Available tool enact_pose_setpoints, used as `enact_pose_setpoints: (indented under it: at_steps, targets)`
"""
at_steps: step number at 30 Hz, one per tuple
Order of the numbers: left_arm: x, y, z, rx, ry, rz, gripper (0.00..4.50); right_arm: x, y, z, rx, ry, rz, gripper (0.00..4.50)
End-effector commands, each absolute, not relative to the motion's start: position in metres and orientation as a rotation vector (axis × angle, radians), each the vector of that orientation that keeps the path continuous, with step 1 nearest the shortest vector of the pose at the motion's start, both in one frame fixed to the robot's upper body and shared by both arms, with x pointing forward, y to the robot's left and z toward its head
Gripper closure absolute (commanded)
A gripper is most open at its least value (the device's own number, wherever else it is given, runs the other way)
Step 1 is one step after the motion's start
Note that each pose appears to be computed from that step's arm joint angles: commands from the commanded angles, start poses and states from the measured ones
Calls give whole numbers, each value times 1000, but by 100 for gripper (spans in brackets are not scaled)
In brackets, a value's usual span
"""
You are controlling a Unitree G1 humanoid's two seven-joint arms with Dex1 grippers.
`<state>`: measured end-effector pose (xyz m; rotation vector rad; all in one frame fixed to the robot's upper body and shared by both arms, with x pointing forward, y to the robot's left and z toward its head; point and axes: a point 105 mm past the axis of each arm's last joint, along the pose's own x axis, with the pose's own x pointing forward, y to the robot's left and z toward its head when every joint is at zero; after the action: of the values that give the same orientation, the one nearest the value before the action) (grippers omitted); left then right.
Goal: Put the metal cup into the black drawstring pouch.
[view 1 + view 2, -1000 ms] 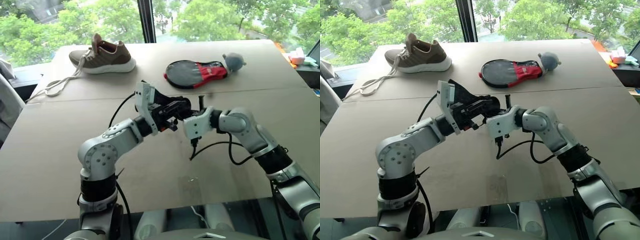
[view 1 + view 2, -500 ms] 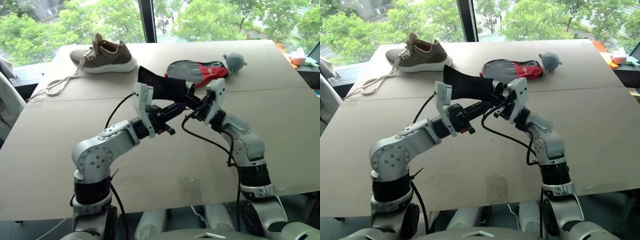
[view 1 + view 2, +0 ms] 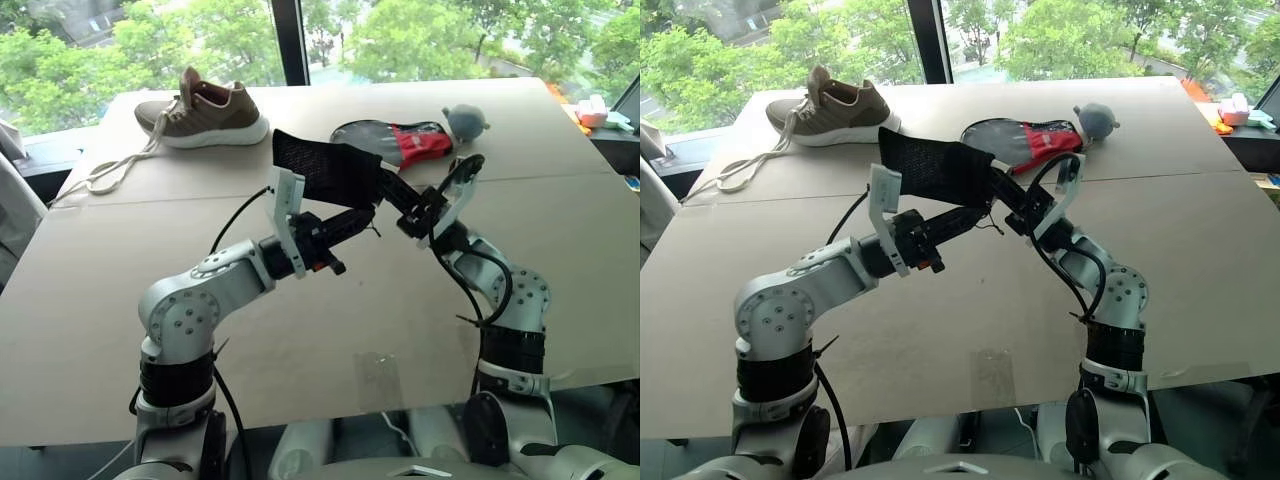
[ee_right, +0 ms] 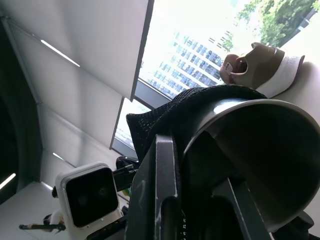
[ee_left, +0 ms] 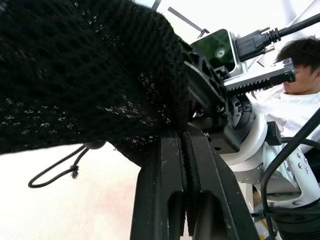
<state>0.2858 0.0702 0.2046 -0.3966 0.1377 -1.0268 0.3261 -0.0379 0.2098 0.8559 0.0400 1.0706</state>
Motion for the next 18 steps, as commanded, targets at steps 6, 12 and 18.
enact_pose_setpoints:
  at_steps: [6,12,18]
  targets:
    - [285,72,248,-513,15,-1103,450,328,-13,182,-477,-466,1035,442]
    - [289,64,254,-528,15,-1112,450,322,5,151,-1240,-762,1087,442]
    - [285,55,251,-521,38,-1147,450,336,8,158,-1129,-712,1034,442]
